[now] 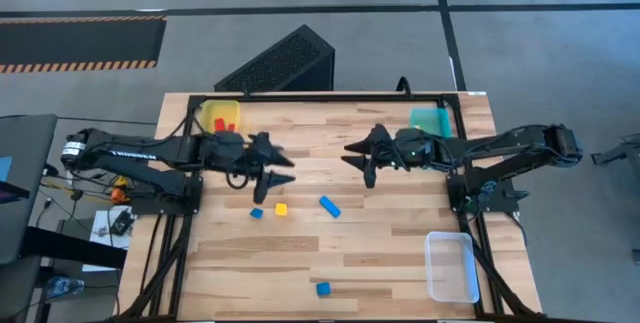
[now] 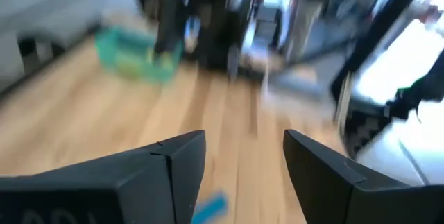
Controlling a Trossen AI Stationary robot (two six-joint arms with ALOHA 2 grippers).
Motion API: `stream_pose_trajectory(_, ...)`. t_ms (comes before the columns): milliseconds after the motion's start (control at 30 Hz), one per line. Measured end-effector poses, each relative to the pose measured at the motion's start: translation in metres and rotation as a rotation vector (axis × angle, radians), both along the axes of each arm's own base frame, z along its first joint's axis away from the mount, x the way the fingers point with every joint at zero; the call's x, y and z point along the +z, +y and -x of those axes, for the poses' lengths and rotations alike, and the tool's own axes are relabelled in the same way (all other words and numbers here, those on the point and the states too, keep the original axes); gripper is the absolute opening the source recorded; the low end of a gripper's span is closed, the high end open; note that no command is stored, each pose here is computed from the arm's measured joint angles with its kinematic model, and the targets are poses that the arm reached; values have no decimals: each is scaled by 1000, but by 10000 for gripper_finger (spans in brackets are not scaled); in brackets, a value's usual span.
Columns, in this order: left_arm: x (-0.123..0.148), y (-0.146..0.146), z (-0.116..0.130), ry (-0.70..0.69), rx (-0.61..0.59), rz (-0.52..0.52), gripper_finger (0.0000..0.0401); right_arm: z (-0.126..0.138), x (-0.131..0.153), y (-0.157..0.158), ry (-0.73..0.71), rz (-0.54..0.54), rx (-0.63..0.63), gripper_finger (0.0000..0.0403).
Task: Sort & place blocks by color
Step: Put the yellow block into the green bin
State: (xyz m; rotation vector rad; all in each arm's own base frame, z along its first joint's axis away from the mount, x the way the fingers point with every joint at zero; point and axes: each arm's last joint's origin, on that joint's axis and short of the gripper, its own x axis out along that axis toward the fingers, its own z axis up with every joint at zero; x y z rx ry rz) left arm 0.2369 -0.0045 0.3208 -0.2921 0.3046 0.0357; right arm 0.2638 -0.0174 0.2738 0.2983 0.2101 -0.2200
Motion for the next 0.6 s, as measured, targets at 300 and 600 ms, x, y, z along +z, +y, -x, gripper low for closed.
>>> stream_pose_trajectory(300,-57,-21,5,449,-43,-104,196,0,9,48,-60,-143,-32,165)
stream_pose_trajectory(600,-116,-29,-9,631,-220,-220,284,18,16,108,-88,-185,-112,168)
